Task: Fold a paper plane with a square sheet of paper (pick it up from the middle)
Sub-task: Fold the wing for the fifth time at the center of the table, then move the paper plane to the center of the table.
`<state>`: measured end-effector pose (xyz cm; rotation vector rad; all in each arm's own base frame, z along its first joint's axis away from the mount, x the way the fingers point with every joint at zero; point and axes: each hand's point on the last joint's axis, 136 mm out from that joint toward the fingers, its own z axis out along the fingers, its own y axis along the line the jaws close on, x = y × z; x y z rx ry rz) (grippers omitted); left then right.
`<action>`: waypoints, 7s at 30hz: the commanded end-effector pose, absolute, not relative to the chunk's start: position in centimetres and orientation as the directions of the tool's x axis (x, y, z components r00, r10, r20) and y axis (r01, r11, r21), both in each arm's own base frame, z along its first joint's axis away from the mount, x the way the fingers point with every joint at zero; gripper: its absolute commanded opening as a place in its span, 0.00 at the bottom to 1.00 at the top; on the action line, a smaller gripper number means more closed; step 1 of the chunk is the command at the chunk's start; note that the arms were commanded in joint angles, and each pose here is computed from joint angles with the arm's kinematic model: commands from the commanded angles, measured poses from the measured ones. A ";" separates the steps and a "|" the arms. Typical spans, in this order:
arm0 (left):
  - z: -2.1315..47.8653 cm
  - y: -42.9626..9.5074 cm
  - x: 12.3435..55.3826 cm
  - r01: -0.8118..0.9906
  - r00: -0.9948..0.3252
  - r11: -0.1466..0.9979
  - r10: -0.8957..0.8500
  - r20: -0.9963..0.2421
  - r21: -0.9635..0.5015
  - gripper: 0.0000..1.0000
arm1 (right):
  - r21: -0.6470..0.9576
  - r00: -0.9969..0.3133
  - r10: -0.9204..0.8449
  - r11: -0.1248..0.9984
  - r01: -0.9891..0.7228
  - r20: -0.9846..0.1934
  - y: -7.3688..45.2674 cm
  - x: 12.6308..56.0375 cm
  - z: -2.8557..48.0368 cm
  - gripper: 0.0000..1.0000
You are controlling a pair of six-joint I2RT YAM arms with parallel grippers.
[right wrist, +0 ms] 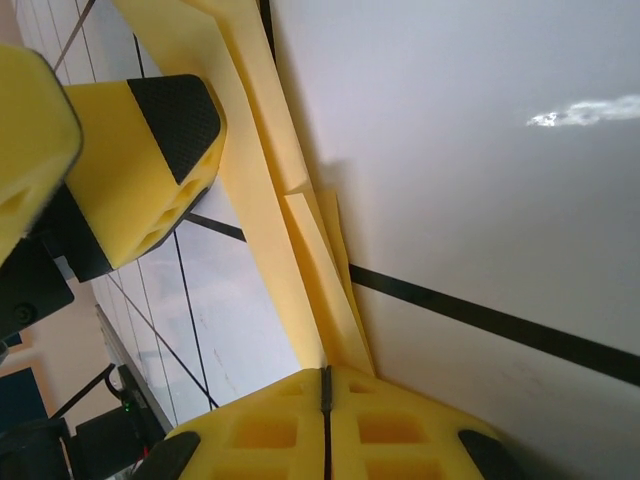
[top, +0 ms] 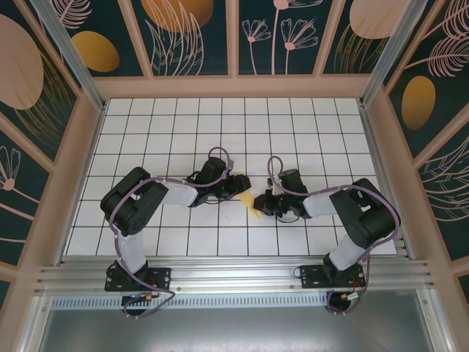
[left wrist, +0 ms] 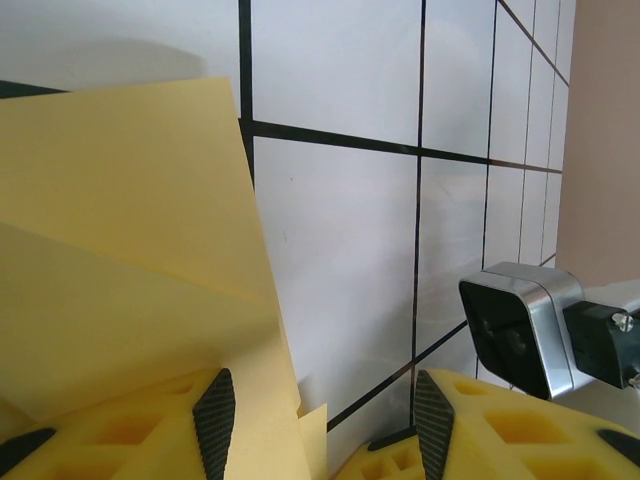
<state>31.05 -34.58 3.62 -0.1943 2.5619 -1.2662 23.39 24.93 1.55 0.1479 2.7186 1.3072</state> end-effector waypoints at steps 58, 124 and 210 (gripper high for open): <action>-2.8 -32.7 29.9 -0.070 -0.977 0.763 -0.183 -0.111 -0.643 0.49 | 0.690 -0.989 0.080 0.710 0.142 0.121 21.7 16.9 -1.8 0.08; -2.2 -33.5 30.1 -0.029 -0.984 0.756 -0.138 -0.116 -0.654 0.45 | 0.740 -0.992 0.110 0.662 0.119 0.061 24.0 22.7 -0.5 0.06; 3.2 -29.1 31.1 -0.096 -0.925 0.784 -0.298 -0.237 -0.613 0.30 | 0.650 -0.981 -0.051 0.742 -0.162 -0.186 27.8 23.6 2.9 0.30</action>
